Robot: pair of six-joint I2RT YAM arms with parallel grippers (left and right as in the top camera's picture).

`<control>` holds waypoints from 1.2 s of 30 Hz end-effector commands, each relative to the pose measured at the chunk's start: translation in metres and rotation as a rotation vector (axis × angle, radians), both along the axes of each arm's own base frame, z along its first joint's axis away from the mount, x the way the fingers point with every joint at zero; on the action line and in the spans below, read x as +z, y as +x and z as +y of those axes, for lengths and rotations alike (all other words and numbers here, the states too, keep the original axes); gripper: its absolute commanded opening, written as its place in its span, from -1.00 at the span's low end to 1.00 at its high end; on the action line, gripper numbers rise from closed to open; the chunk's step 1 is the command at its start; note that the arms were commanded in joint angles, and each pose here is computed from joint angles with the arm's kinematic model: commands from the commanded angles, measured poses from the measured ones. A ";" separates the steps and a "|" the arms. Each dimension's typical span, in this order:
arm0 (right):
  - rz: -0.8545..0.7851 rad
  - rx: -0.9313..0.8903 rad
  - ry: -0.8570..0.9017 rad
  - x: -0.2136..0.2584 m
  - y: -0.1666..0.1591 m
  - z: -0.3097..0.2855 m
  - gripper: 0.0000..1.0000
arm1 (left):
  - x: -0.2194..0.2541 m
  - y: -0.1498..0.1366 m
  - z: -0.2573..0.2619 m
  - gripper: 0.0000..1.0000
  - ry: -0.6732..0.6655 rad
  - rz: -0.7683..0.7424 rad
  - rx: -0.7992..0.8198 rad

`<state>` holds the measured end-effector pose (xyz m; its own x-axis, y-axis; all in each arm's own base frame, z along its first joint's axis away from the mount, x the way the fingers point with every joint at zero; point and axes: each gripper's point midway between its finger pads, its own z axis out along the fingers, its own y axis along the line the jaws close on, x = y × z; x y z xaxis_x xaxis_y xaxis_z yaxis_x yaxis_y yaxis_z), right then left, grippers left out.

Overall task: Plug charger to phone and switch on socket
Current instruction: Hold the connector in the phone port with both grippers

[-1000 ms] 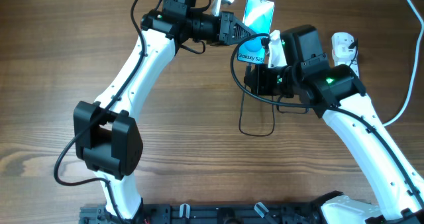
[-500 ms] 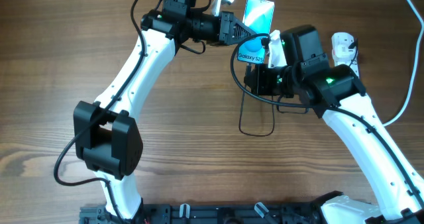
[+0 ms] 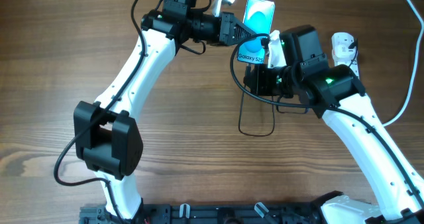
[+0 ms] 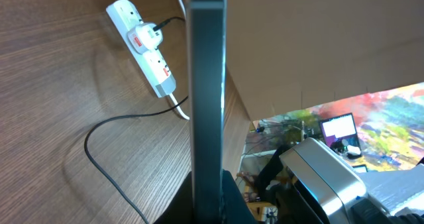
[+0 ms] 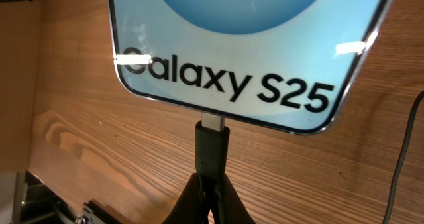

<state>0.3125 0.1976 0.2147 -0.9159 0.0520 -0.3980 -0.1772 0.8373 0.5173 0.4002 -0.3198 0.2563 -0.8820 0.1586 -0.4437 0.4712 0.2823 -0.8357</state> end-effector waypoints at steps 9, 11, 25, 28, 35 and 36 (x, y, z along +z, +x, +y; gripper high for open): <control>-0.027 -0.016 -0.008 0.005 0.007 -0.001 -0.92 | 0.016 -0.014 -0.008 -0.92 -0.024 -0.063 -0.054; -0.026 -0.029 -0.025 0.003 0.008 -0.004 -0.91 | 0.016 -0.014 -0.008 -0.92 -0.024 -0.063 -0.054; -0.017 -0.058 -0.046 0.000 0.008 -0.009 -0.91 | 0.016 -0.008 -0.003 -0.92 -0.025 -0.063 -0.038; -0.018 -0.057 -0.046 0.000 0.009 -0.009 -0.92 | 0.016 -0.008 -0.003 -0.92 -0.025 -0.063 -0.038; -0.017 -0.058 -0.046 0.000 0.009 -0.009 -0.91 | 0.016 -0.009 -0.003 -0.92 -0.025 -0.054 -0.036; -0.017 -0.059 -0.045 0.000 0.009 -0.009 -0.91 | 0.016 -0.009 -0.003 -0.92 -0.027 -0.053 -0.038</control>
<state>0.3113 0.1935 0.2110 -0.9192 0.0581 -0.3895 -0.1568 0.8533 0.4973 0.3981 -0.3237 0.2546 -0.8703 0.1706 -0.4620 0.4924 0.2861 -0.8220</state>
